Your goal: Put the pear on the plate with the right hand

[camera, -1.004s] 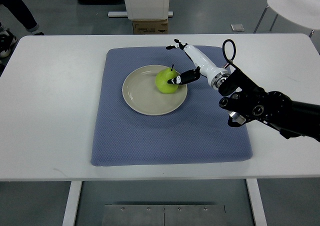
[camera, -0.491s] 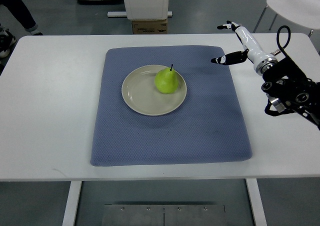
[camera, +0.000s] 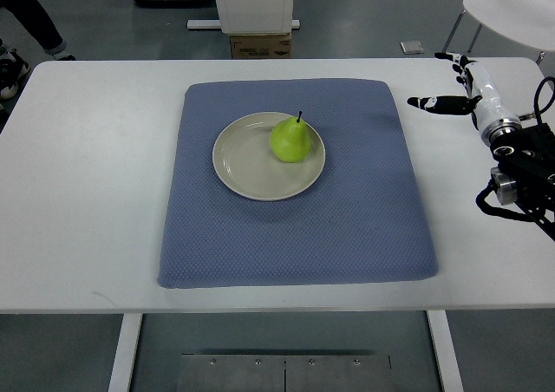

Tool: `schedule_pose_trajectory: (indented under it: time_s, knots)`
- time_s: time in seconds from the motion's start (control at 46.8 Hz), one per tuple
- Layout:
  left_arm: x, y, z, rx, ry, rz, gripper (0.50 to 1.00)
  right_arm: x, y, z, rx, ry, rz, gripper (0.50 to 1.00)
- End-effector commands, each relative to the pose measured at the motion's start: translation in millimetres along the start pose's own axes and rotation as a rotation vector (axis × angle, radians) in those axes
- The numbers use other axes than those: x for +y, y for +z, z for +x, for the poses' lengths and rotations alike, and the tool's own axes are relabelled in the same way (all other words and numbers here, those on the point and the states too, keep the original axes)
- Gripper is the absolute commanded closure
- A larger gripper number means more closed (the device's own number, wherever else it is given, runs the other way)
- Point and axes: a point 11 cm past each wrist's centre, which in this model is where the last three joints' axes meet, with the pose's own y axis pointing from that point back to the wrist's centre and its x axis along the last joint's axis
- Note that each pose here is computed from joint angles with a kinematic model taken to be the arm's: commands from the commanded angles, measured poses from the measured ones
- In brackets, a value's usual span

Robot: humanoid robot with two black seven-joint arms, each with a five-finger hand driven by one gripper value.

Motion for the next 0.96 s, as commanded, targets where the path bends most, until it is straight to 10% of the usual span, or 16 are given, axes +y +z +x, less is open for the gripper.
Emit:
schedule_pose_trajectory:
  time_s: [0.0,0.94]
  knots:
    - [0,0,0,0.0,0.0,0.0,0.5,-1,2,7,-0.113,-0.001,-0.007,0.505]
    - [0,0,0,0.0,0.0,0.0,0.5,2,45,0,-0.662,0.061,-0.13,0.5]
